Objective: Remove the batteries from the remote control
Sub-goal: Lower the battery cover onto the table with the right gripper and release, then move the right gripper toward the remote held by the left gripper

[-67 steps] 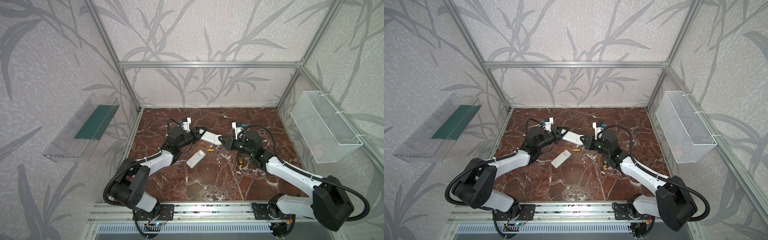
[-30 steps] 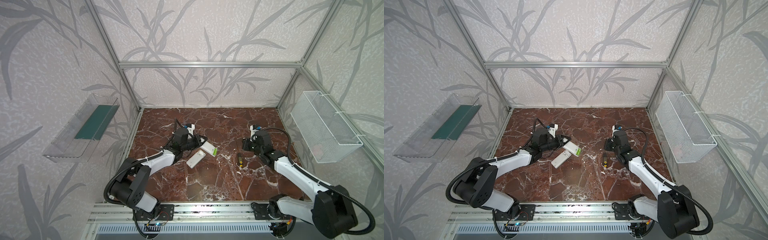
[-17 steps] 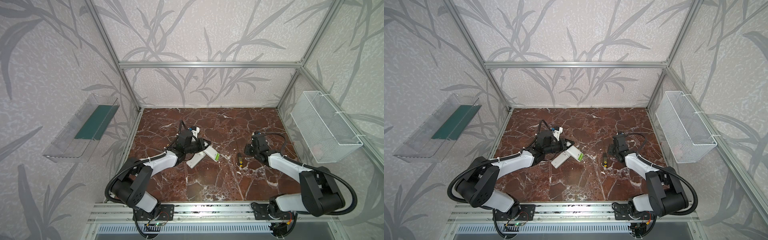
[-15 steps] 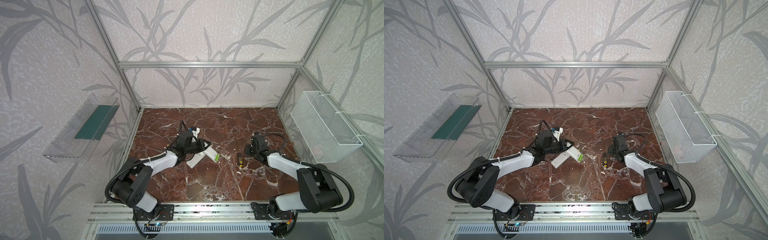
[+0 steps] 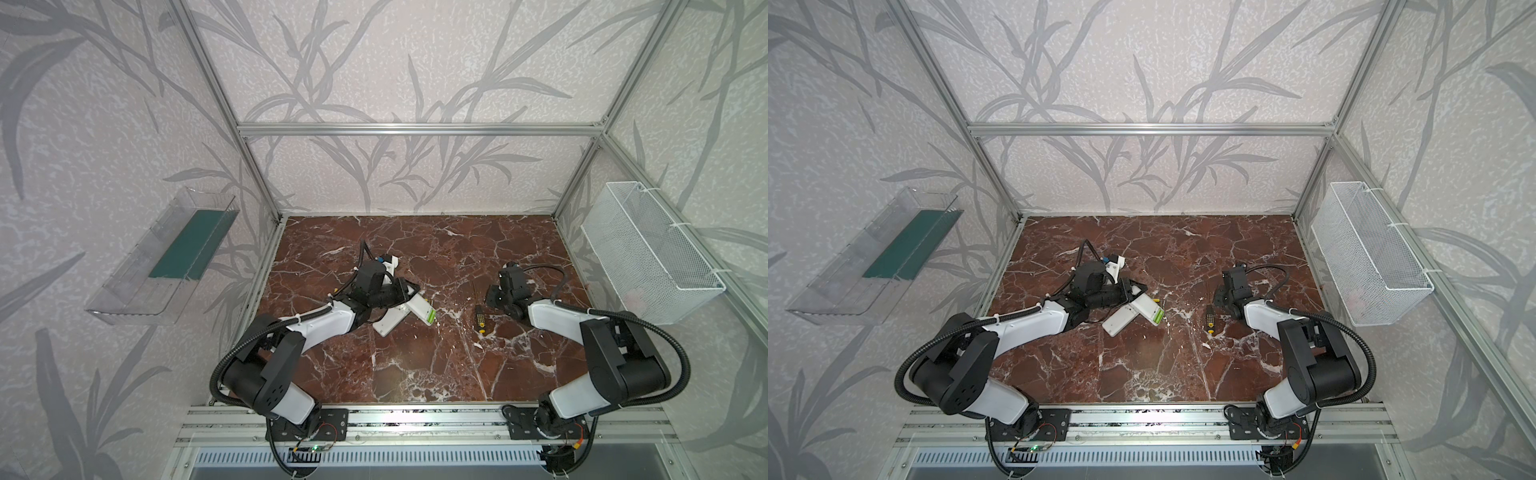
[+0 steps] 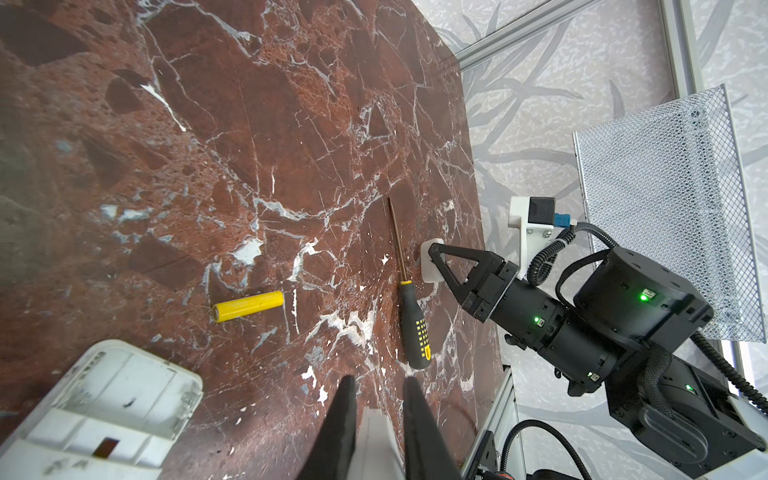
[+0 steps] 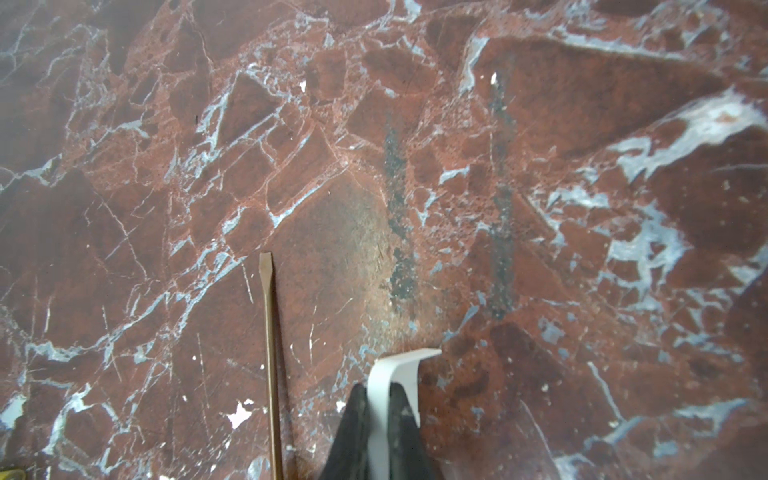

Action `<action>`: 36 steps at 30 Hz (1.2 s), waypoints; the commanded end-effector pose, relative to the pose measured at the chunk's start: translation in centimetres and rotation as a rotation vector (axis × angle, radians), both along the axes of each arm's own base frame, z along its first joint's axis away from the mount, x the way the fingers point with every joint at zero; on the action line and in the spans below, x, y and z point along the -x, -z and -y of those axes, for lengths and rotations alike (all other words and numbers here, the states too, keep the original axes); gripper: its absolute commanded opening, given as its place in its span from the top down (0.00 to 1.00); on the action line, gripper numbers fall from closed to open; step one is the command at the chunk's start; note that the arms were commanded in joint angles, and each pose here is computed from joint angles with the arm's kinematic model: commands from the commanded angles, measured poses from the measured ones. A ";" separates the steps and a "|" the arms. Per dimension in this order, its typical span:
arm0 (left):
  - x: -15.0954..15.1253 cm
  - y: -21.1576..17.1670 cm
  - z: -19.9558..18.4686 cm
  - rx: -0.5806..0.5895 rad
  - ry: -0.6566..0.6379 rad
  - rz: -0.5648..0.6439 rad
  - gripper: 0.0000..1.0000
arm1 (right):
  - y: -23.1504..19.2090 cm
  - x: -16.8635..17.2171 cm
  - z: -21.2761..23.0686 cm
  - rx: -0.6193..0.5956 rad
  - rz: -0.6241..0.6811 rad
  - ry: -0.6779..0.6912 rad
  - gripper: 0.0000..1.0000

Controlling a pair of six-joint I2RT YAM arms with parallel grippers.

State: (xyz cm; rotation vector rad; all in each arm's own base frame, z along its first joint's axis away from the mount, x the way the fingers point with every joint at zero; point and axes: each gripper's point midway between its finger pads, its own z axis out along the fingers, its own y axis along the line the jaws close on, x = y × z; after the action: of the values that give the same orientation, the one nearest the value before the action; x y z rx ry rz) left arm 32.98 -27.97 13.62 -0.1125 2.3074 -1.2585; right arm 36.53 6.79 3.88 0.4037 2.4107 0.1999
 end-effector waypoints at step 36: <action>0.5 -1.3 0.4 0.023 0.031 0.068 1.00 | -12.1 9.5 -21.6 0.064 0.395 -1.164 0.00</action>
State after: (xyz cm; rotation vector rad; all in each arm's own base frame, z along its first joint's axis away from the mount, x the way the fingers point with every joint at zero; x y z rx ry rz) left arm 32.65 -27.69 12.76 -0.0740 2.3288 -1.2090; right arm 26.15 27.70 15.15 -1.0055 1.9920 0.6759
